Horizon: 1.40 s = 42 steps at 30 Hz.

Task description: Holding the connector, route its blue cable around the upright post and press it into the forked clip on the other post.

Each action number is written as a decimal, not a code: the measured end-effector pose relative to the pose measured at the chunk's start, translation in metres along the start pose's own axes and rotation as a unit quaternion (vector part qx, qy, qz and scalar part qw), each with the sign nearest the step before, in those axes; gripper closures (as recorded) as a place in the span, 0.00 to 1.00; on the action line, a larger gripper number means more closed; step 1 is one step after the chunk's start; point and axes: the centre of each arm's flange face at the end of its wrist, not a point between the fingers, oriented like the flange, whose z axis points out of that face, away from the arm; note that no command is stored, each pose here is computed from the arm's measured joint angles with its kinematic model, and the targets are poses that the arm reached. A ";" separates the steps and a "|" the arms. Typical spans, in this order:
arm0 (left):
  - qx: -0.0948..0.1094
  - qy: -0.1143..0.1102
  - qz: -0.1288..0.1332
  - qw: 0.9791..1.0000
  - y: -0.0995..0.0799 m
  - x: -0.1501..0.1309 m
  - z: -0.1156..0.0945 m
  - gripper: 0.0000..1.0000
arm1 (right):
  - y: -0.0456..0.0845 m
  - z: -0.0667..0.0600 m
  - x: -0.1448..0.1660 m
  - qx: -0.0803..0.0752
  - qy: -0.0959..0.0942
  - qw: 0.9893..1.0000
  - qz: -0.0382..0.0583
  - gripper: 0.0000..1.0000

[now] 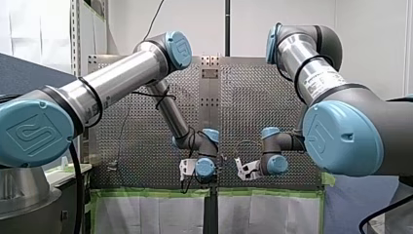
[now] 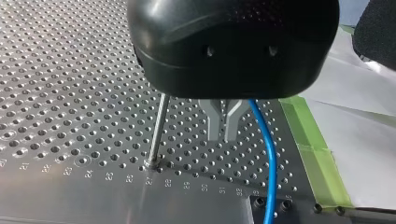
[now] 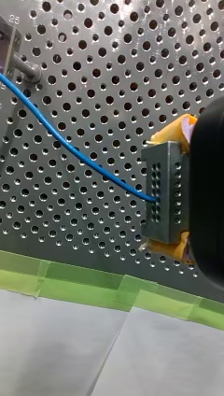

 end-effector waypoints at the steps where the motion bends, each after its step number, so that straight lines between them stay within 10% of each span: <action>1: 0.000 0.000 0.000 1.000 0.000 0.000 0.000 0.97 | 0.000 0.000 0.000 0.000 0.000 1.000 0.000 1.00; 42: 0.000 0.000 0.000 1.000 0.000 0.000 0.000 0.97 | 0.000 0.000 0.000 0.000 0.000 1.000 0.000 1.00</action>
